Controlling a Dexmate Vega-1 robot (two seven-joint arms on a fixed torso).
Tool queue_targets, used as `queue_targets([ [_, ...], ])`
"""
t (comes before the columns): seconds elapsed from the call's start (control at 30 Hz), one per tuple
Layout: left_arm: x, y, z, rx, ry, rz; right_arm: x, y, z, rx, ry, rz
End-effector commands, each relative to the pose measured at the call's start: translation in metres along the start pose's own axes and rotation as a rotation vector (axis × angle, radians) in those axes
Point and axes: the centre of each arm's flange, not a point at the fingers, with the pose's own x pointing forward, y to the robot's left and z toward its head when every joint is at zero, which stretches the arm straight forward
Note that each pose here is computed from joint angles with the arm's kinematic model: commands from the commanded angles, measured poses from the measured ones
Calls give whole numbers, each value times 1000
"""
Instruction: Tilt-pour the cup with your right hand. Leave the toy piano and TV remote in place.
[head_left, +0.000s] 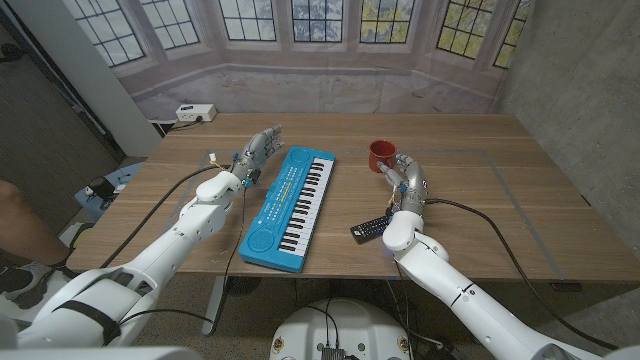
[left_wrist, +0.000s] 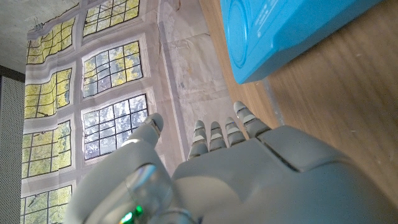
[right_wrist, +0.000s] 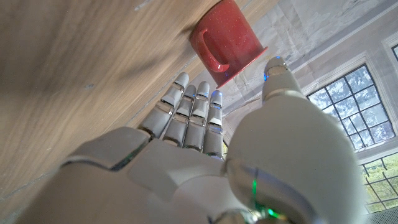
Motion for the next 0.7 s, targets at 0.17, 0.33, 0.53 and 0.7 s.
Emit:
queue_targets([
  [0.17,-6,-2,-4,-11,9,7,5,10,-3,-34,16,-13],
  [0.33,-7,-4,-5,-14,9,10,7,10,-5,-34,24,-19],
  [0.53,-8,-6,-8,-19,15,12,8,11,-7,-43,29,-41],
  [0.7,-8,-8,-9,-20,19,11,9,12,-7,-49,33,-61],
])
